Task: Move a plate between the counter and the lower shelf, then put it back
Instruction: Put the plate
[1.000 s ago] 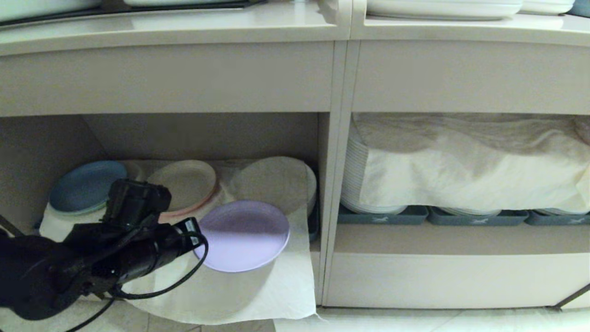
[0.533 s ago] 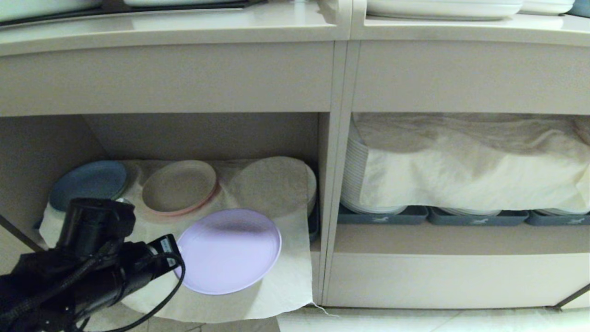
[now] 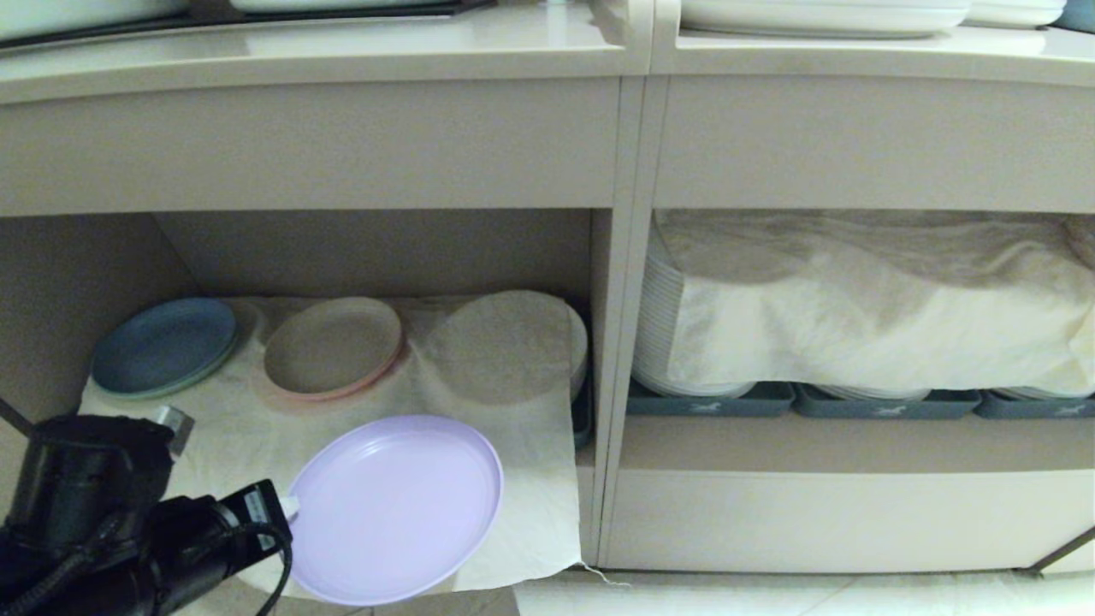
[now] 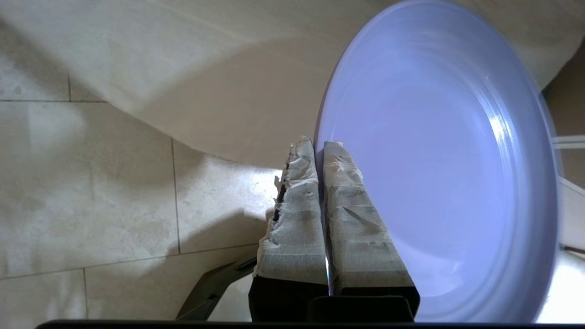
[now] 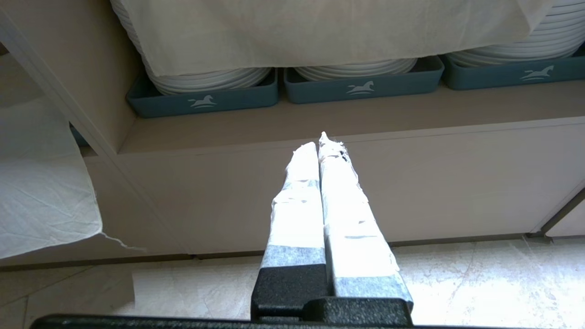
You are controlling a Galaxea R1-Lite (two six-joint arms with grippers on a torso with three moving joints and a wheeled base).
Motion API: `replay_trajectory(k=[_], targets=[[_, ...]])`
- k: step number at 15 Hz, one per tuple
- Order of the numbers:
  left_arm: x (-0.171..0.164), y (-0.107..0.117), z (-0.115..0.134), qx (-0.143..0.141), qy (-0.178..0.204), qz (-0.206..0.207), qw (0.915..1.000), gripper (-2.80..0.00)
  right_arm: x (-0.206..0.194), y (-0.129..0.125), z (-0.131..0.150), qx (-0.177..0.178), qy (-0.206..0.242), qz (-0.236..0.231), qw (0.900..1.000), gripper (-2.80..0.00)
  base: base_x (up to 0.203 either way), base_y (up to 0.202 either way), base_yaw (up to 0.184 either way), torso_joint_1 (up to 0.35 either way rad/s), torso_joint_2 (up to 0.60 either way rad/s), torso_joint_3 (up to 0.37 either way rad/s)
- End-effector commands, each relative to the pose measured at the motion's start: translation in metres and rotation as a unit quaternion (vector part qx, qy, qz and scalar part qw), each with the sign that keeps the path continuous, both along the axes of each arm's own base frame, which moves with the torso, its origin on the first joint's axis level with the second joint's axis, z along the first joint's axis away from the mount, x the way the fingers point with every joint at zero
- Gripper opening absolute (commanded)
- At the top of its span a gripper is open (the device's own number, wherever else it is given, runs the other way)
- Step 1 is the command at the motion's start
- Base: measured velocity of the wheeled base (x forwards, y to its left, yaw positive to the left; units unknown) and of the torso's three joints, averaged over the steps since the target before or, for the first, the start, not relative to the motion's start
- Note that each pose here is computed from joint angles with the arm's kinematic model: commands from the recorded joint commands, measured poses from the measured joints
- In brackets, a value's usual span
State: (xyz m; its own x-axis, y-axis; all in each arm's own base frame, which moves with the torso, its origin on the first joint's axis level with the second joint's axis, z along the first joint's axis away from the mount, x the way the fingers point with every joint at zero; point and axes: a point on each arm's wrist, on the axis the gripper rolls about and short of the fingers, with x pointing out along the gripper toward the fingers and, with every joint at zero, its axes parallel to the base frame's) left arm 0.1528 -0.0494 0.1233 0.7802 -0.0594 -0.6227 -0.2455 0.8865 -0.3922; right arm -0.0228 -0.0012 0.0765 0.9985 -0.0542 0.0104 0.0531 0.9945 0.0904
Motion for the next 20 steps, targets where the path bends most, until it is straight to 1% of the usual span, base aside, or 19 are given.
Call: replay_trajectory(k=[1, 4, 8, 13, 16, 18, 20], targets=[[-0.009, 0.003, 0.003, -0.006, -0.014, 0.002, 0.9999, -2.8, 0.0, 0.0, 0.0, 0.0, 0.0, 0.0, 1.0, -2.8, 0.0, 0.0, 0.0, 0.0, 0.0, 0.0], [-0.026, 0.009, -0.003, -0.005, -0.014, 0.002, 0.9999, -2.8, 0.0, 0.0, 0.0, 0.0, 0.0, 0.0, 1.0, -2.8, 0.0, 0.0, 0.0, 0.0, 0.0, 0.0], [-0.036, 0.021, -0.005, -0.008, -0.018, 0.027, 0.9995, -2.8, 0.0, 0.0, 0.0, 0.0, 0.0, 0.0, 1.0, -2.8, 0.0, 0.0, 0.0, 0.0, 0.0, 0.0], [-0.053, 0.027, -0.001, -0.015, -0.028, 0.023, 0.9992, -2.8, 0.0, 0.0, 0.0, 0.0, 0.0, 0.0, 1.0, -2.8, 0.0, 0.0, 0.0, 0.0, 0.0, 0.0], [-0.067, 0.035, -0.001, 0.013, -0.042, 0.008, 0.999, -2.8, 0.0, 0.0, 0.0, 0.0, 0.0, 0.0, 1.0, -2.8, 0.0, 0.0, 0.0, 0.0, 0.0, 0.0], [-0.078, 0.039, -0.004, 0.034, -0.058, -0.014, 0.9976, -2.8, 0.0, 0.0, 0.0, 0.0, 0.0, 0.0, 1.0, -2.8, 0.0, 0.0, 0.0, 0.0, 0.0, 0.0], [-0.08, 0.038, -0.001, 0.034, -0.07, -0.039, 0.9962, -2.8, 0.0, 0.0, 0.0, 0.0, 0.0, 0.0, 1.0, -2.8, 0.0, 0.0, 0.0, 0.0, 0.0, 0.0]])
